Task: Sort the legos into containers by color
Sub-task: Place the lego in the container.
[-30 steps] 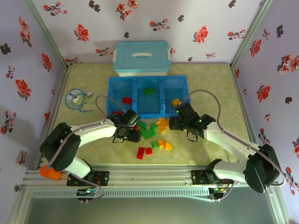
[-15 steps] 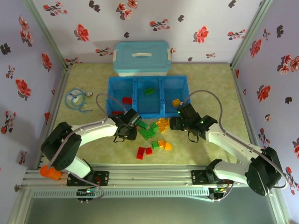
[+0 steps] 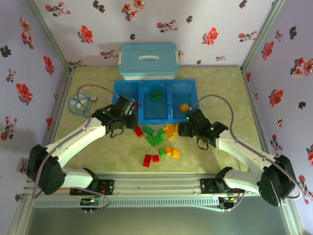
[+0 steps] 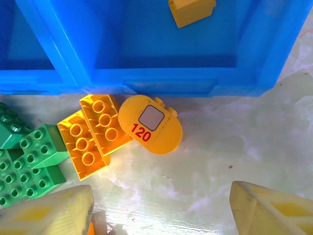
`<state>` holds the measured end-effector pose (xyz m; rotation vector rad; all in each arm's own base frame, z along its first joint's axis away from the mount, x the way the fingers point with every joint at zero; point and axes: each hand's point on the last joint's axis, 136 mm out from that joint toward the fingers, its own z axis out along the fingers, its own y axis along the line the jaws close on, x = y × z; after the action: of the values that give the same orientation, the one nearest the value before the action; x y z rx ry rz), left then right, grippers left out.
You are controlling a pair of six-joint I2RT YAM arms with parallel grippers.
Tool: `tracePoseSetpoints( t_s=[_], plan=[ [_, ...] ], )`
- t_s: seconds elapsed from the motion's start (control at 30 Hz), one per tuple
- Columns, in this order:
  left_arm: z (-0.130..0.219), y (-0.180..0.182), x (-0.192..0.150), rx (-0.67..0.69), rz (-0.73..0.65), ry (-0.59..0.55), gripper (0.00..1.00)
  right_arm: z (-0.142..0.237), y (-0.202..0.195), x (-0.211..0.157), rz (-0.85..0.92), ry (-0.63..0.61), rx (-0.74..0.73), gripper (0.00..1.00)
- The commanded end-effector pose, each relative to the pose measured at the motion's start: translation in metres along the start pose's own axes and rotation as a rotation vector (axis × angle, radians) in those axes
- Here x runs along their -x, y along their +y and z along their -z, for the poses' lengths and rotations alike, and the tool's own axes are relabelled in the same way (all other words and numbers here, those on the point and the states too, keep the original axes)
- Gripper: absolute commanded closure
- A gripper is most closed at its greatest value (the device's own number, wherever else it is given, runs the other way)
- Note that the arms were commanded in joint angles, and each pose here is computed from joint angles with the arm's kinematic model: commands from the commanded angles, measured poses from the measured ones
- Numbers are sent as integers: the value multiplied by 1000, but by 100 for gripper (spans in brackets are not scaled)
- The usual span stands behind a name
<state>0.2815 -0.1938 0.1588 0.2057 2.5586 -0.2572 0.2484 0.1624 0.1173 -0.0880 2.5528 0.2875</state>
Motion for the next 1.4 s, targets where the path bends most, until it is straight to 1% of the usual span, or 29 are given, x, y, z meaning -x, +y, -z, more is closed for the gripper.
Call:
tracePoseSetpoints(
  t_s=[0.0,0.2,0.23,0.27,0.3,0.37,0.43,0.5,0.6,0.8,0.93,1.03,1.17,1.37],
  plan=[
    [0,16,16,50,-18,-4,72,8,2,5,-25,-32,14,26],
    [-23,37,48,96,3,-7,72,12,1,4,-33,-38,20,26],
    [-28,42,54,113,5,-7,64,12,1,5,-34,-37,19,26],
    [-31,50,59,151,15,-12,44,12,1,4,-33,-36,20,26],
    [-32,56,65,188,21,-16,27,13,1,4,-34,-37,20,26],
    [-29,57,72,205,23,-19,24,14,0,4,-31,-35,17,26],
    [-20,47,75,169,16,-52,22,16,-1,3,-26,-35,11,26],
    [-11,39,71,140,7,-79,22,18,-3,4,-25,-42,6,26],
    [0,26,50,107,-28,-76,21,17,-3,4,-22,-44,6,26],
    [7,3,-22,53,-65,24,21,12,2,6,-16,-30,13,26],
    [4,-12,-74,37,-24,104,22,9,7,9,-24,-34,31,26],
    [1,-31,-105,-3,-16,128,22,5,11,8,-32,-24,46,26],
    [0,-54,-133,-46,-25,154,22,1,14,6,-39,-12,55,26],
    [-10,-70,-169,-31,-93,223,24,2,10,3,-46,-18,49,27]
  ],
)
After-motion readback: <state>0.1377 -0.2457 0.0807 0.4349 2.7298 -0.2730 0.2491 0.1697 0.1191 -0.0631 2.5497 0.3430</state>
